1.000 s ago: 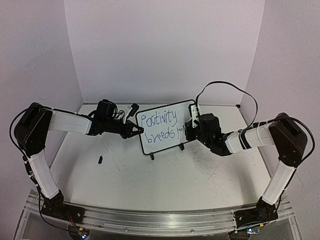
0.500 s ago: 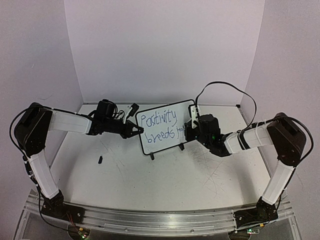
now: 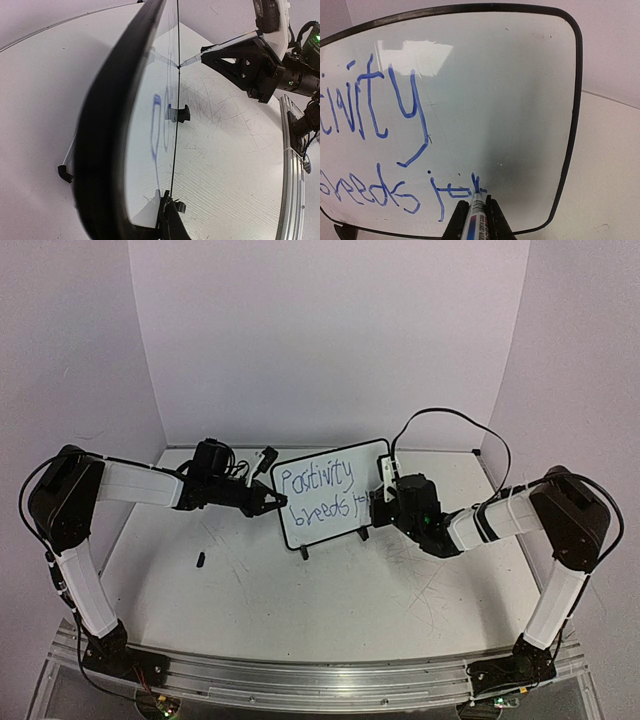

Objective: Write a sentence on the whiteboard

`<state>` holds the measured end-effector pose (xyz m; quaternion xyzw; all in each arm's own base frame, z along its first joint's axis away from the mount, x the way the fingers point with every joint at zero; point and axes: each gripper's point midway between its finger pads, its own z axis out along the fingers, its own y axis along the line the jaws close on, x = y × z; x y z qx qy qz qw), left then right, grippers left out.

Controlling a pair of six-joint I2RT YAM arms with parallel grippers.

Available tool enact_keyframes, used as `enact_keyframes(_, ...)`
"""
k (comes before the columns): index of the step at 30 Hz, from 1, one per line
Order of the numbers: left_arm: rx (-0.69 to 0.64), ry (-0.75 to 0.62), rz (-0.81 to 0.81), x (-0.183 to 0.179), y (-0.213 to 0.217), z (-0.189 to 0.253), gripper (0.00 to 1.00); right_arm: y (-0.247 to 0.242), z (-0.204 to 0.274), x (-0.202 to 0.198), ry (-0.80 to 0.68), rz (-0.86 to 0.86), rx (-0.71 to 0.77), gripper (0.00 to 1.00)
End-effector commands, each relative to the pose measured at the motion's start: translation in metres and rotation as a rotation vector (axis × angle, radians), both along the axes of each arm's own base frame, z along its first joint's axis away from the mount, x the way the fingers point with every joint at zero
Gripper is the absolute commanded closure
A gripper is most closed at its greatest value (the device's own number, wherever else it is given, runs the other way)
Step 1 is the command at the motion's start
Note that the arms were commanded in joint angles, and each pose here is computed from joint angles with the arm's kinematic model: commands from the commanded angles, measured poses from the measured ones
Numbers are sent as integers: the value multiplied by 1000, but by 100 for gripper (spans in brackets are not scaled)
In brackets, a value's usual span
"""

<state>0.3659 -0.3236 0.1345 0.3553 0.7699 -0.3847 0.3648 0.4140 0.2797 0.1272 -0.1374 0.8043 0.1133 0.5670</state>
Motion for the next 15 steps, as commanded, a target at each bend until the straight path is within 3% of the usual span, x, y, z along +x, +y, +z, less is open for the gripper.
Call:
enact_keyframes(1,256,-63,182,33,45,-48,100,-6,-22,-1,39,-19,-20,100)
enact_keyframes(15,257,-58,174,32,45,-50,100,-13,1,18,-31,-66,-24,100)
